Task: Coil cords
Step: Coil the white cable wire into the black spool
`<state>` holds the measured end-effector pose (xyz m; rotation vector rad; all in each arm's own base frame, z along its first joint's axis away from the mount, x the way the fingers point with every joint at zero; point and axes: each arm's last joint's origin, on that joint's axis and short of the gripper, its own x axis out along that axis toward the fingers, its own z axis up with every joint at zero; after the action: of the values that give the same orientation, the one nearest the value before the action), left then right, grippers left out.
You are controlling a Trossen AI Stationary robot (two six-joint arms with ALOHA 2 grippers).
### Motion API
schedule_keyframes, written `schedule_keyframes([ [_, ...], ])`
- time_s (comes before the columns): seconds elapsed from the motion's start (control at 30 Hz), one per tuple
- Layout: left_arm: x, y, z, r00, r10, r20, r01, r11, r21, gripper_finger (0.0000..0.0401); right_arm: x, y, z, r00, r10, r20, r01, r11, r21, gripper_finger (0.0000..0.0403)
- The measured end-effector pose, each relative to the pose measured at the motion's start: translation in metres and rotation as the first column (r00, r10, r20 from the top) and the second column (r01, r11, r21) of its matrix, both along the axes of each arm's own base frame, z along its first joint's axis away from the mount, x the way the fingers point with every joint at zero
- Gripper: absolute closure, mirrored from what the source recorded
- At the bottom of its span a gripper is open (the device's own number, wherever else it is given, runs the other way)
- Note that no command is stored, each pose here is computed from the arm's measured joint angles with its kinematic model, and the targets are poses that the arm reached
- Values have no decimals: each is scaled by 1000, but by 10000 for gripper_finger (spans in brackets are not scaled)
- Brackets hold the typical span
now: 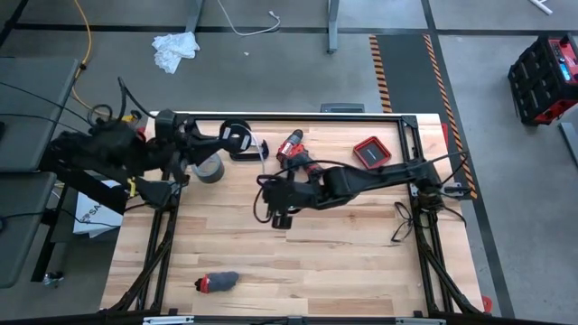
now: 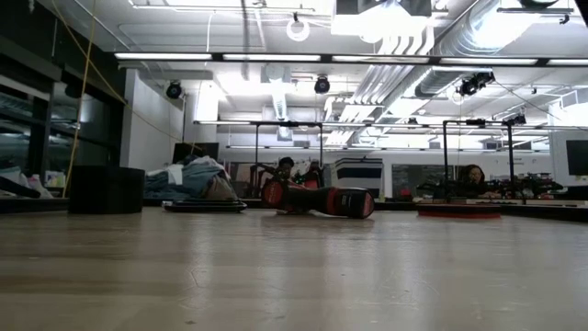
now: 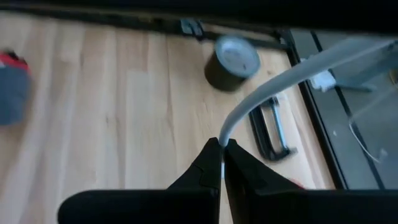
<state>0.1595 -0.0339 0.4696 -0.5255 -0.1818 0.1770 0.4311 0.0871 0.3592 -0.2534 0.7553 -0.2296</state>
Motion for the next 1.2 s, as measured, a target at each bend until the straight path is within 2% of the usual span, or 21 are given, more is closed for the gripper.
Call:
schedule_keyframes([
  [0.13,9,-2,-11,996,14,91,0,989,-147,401,10,3,1,996,22,86,-23,1000,19,403],
  [0.27,21,-4,-17,981,78,177,-22,955,-296,401,24,6,0,984,47,173,-52,998,26,403],
  [0.37,27,-5,-16,966,104,238,-13,935,-354,401,33,7,-7,979,48,199,-56,998,30,403],
  [0.47,29,-5,-15,960,137,244,-54,946,-319,401,45,9,-17,969,79,232,-83,996,11,403],
  [0.6,29,-3,-18,958,230,170,-192,958,-214,401,54,11,-24,962,104,252,-103,995,-17,403],
  [0.73,29,-1,-23,941,328,89,-317,941,-118,401,53,17,-25,958,140,252,-150,988,21,403],
  [0.9,31,3,-23,930,361,71,-358,932,-49,401,56,20,-28,951,153,269,-173,983,53,397],
  [1.0,31,4,-24,928,368,61,-367,930,-22,401,58,21,-32,953,167,253,-182,982,40,373],
  [1.2,33,8,-29,918,393,50,-394,919,21,401,57,22,-33,952,178,247,-195,980,45,295],
])
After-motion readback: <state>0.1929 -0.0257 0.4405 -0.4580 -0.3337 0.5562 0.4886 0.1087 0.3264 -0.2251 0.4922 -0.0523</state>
